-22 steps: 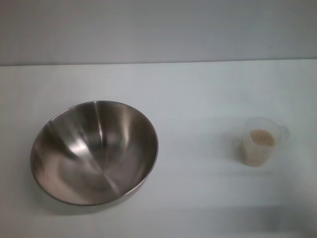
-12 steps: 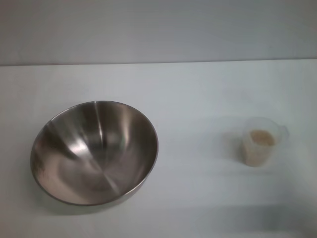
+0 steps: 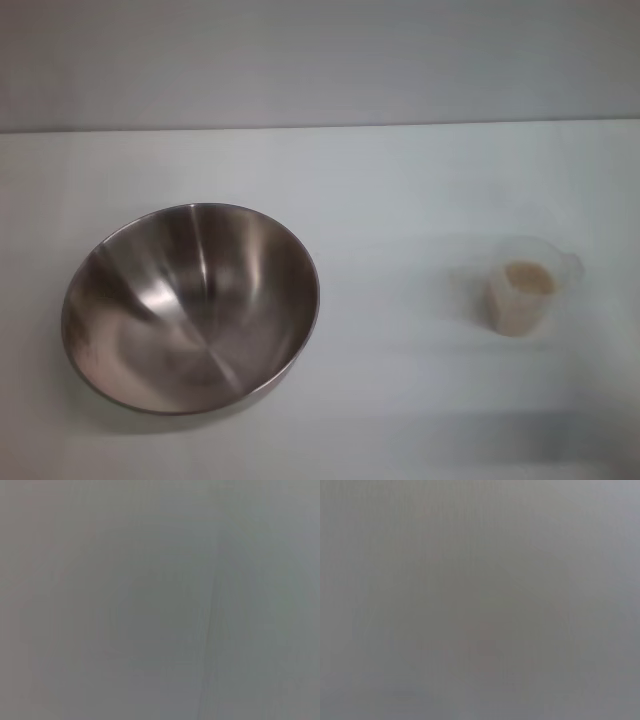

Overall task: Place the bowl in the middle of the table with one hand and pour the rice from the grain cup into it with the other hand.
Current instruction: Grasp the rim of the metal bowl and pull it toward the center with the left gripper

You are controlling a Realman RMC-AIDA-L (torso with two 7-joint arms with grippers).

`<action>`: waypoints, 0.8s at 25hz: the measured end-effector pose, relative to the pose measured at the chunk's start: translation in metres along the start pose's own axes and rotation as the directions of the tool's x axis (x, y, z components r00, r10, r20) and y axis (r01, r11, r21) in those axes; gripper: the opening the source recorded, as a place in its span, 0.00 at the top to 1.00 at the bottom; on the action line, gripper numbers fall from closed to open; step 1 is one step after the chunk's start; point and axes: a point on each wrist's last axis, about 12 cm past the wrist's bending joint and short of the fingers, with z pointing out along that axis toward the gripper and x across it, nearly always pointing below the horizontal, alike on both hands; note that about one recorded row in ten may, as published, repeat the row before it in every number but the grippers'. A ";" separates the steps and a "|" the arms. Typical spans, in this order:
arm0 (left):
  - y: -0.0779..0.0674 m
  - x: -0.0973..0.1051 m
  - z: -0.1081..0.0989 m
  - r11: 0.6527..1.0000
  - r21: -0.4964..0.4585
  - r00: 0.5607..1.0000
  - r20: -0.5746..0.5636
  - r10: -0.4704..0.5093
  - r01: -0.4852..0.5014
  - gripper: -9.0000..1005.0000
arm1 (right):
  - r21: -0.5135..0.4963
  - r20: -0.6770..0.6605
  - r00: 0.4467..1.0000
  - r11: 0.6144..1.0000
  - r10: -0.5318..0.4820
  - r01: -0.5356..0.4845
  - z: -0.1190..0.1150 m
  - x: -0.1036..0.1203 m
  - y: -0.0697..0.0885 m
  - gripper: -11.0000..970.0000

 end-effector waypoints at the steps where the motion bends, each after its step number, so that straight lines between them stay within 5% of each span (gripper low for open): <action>1: -0.002 -0.006 0.006 1.000 -0.004 1.000 -0.024 -0.004 0.004 0.15 | 0.000 0.000 1.000 1.000 0.000 0.000 0.000 0.000 0.000 0.30; 8: -0.026 -0.047 0.032 1.000 -0.004 0.967 -0.252 -0.024 0.023 0.15 | -0.003 0.000 1.000 1.000 0.000 0.000 0.002 0.000 0.001 0.30; 20: -0.064 -0.098 0.008 0.994 0.107 0.821 -0.567 0.070 -0.011 0.15 | 0.002 -0.014 1.000 1.000 0.009 -0.009 0.008 0.002 0.000 0.30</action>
